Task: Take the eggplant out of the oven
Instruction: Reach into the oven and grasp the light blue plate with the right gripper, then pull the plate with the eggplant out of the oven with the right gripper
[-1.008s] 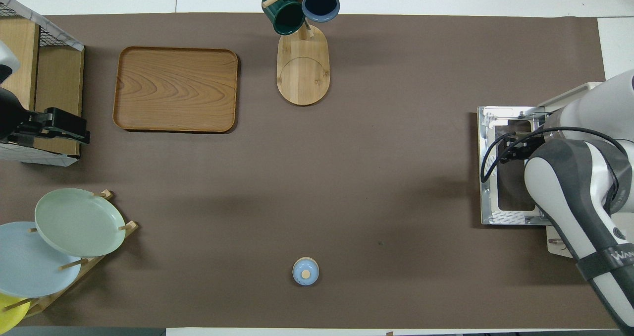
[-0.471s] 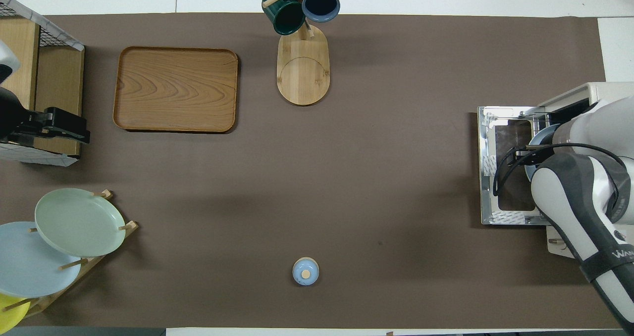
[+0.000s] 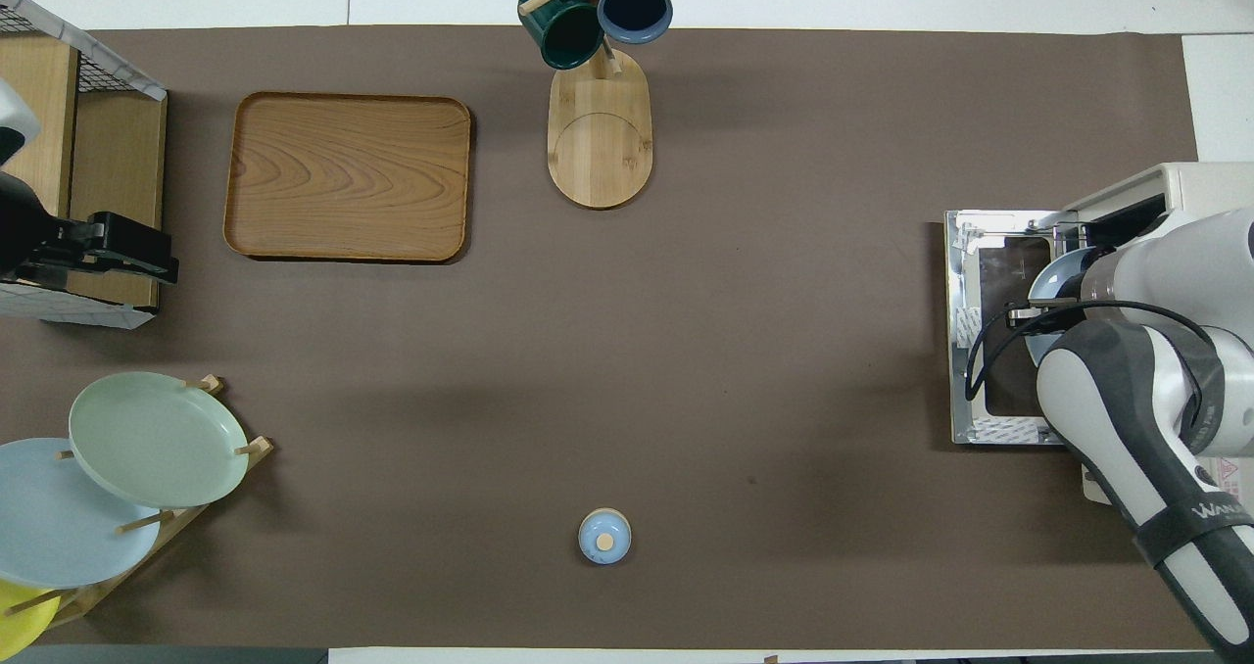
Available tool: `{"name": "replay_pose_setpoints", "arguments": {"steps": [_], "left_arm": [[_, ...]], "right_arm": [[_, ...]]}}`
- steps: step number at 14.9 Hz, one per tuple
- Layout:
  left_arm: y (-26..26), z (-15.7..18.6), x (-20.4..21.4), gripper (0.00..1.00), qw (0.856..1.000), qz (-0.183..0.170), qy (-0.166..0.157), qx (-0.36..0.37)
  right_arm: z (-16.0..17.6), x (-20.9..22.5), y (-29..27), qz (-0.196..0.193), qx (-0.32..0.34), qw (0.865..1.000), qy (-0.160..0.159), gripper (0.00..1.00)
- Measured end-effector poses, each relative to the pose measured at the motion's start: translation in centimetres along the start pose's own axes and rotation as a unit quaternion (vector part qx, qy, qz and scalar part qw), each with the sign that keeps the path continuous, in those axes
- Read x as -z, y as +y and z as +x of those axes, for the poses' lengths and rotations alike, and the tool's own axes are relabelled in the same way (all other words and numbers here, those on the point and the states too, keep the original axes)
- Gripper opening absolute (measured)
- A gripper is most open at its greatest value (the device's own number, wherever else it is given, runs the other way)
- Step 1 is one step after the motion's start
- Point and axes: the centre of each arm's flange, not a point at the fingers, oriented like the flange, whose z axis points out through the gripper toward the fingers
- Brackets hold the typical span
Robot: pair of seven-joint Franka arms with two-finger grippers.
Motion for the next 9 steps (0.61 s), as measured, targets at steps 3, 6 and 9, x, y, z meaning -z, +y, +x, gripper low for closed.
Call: {"name": "replay_pose_setpoints", "arguments": {"steps": [3,6,9], "left_arm": [[0.0,0.0,0.0,0.78,1.0,0.0,0.0,0.0],[0.0,0.0,0.0,0.79,1.0,0.0,0.001,0.0],[0.0,0.0,0.0,0.84,1.0,0.0,0.001,0.0]], "right_arm": [[0.0,0.4,-0.9,-0.028,0.03,0.999,0.003,0.04],[0.4,1.7,-5.2,-0.038,0.056,0.998,0.002,0.02],[0.1,4.5,-13.5,-0.087,0.055,0.995,0.01,0.02]]}}
